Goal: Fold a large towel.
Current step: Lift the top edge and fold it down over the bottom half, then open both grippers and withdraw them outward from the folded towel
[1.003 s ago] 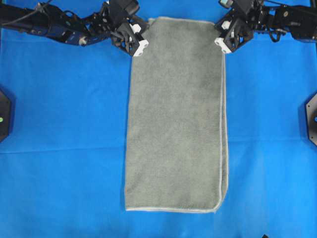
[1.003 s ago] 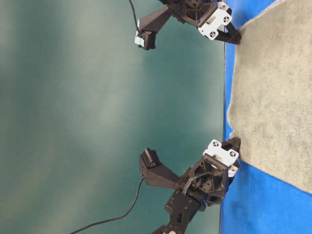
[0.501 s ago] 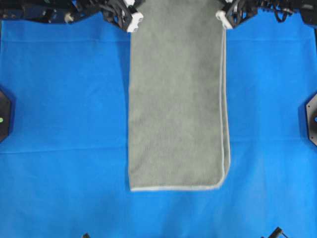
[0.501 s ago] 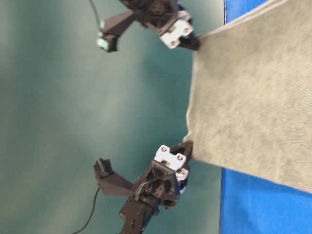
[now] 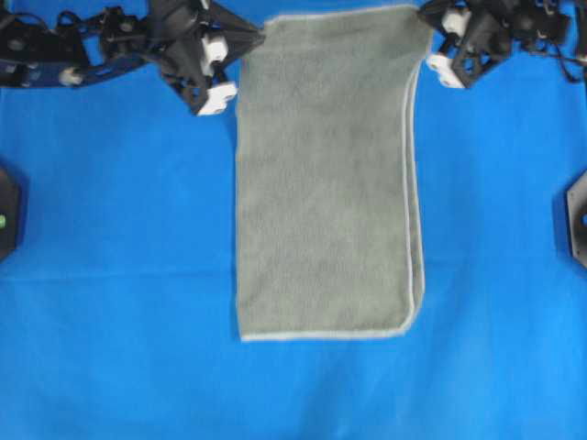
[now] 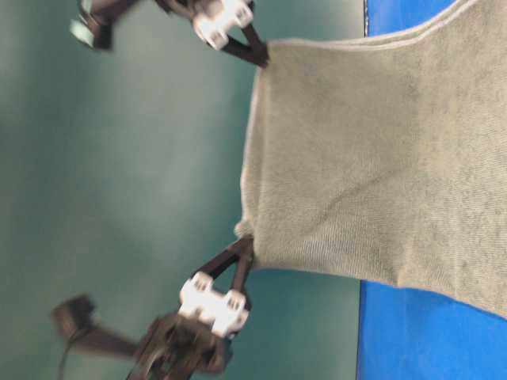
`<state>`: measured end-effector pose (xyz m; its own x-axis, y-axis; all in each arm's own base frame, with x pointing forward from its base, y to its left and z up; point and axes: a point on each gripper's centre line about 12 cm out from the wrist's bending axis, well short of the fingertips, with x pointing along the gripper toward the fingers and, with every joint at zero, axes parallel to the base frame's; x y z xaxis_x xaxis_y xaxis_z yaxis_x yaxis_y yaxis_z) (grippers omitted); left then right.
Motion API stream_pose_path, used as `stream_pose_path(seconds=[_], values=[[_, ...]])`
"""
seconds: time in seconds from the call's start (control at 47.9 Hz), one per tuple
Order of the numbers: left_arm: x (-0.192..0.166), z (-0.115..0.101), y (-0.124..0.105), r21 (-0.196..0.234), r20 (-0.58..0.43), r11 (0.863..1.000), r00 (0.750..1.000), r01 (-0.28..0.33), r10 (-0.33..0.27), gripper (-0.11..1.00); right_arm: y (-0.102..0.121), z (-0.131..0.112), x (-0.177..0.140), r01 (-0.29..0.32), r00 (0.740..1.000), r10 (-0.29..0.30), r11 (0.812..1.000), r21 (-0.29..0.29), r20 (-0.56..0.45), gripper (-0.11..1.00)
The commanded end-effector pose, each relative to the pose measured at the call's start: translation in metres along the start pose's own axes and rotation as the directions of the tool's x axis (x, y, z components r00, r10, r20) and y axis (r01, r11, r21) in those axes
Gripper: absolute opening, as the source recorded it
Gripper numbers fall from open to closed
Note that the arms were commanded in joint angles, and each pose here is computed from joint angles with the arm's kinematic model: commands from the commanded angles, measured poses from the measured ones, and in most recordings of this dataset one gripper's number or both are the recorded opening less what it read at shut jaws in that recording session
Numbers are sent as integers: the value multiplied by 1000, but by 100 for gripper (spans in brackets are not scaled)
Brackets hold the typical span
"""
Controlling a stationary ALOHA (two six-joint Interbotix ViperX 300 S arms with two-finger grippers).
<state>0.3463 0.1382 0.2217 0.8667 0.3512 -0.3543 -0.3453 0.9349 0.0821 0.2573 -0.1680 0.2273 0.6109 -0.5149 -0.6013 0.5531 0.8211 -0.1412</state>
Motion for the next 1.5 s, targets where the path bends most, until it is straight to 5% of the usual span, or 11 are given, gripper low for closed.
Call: stream_pose_path(seconds=[0.0, 0.188, 0.418, 0.543, 0.752, 1.044, 1.337, 1.4, 1.483], values=[[-17, 7, -24, 22, 51, 998, 997, 59, -60, 3, 17, -3, -25, -42, 999, 43, 999, -25, 33, 4], [-42, -9, -89, 84, 30, 967, 970, 239, -243, 3, 65, -25, -64, -195, 981, 195, 979, -60, 9, 4], [-57, -36, -157, 149, -47, 894, 906, 422, -420, 3, 126, -55, -80, -380, 922, 369, 920, -99, -118, 4], [-55, -59, -186, 147, -122, 861, 873, 486, -472, 3, 148, -73, -73, -425, 894, 405, 902, -77, -195, 4], [-48, -92, -224, 85, -198, 832, 828, 548, -525, 3, 185, -98, -54, -477, 850, 449, 878, -40, -274, 4], [-51, -106, -245, 18, -238, 818, 797, 575, -555, 3, 223, -109, -48, -545, 804, 514, 838, -26, -299, 4], [-45, -101, -241, 9, -232, 829, 807, 560, -543, 4, 234, -102, -43, -543, 803, 517, 840, -6, -297, 4], [-43, -101, -242, 13, -234, 829, 807, 560, -542, 11, 235, -102, -43, -544, 802, 517, 839, -8, -299, 4], [-43, -99, -244, 14, -231, 827, 806, 563, -545, 33, 241, -101, -46, -558, 795, 529, 830, -17, -296, 7]])
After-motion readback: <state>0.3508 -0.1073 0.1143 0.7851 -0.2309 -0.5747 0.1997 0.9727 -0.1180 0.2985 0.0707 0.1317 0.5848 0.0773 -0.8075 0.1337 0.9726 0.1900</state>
